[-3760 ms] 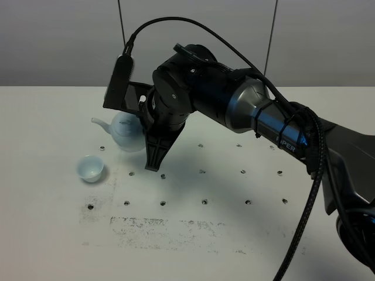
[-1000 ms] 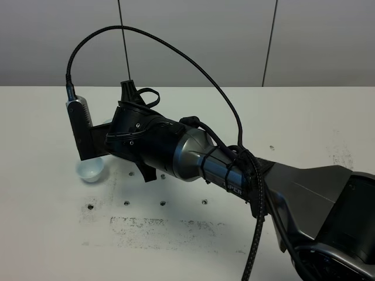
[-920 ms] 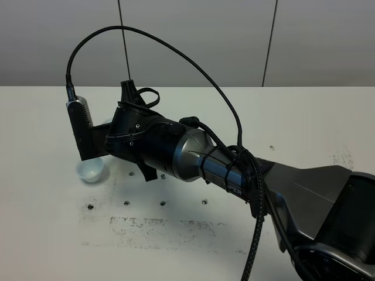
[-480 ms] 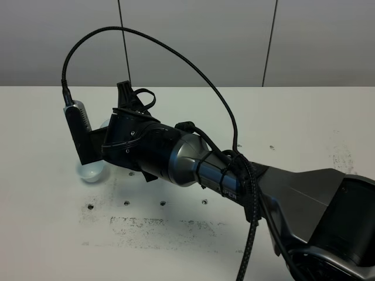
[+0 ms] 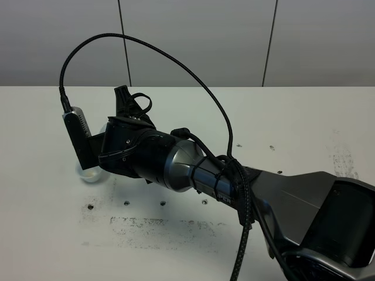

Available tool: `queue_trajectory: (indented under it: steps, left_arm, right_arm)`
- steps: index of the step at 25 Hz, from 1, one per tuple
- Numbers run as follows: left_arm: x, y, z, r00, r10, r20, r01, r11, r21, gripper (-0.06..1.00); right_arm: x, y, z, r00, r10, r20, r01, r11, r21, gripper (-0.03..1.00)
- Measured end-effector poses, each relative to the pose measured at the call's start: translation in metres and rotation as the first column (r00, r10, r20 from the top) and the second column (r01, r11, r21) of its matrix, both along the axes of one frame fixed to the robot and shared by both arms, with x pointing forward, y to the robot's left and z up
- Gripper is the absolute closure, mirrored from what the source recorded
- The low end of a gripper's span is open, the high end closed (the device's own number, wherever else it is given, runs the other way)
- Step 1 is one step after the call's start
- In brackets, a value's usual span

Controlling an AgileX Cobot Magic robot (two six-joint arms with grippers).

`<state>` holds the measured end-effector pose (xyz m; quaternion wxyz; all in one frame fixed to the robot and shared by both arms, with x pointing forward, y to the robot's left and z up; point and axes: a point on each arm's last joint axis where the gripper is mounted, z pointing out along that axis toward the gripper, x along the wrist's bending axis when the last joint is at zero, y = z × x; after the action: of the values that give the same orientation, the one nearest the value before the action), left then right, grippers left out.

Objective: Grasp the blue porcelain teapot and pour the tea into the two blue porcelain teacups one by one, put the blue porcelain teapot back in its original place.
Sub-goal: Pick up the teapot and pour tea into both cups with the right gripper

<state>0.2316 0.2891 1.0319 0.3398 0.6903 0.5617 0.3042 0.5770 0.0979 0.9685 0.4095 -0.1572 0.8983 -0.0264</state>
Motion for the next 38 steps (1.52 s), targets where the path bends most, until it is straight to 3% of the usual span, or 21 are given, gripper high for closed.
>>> queue_trajectory:
  steps: [38]
  left_arm:
    - [0.0000, 0.0000, 0.0000, 1.000, 0.000, 0.000, 0.000, 1.000, 0.000, 0.52]
  right_arm:
    - [0.0050, -0.0004, 0.0018, 0.992, 0.077, 0.097, -0.064, 0.990, -0.129, 0.89]
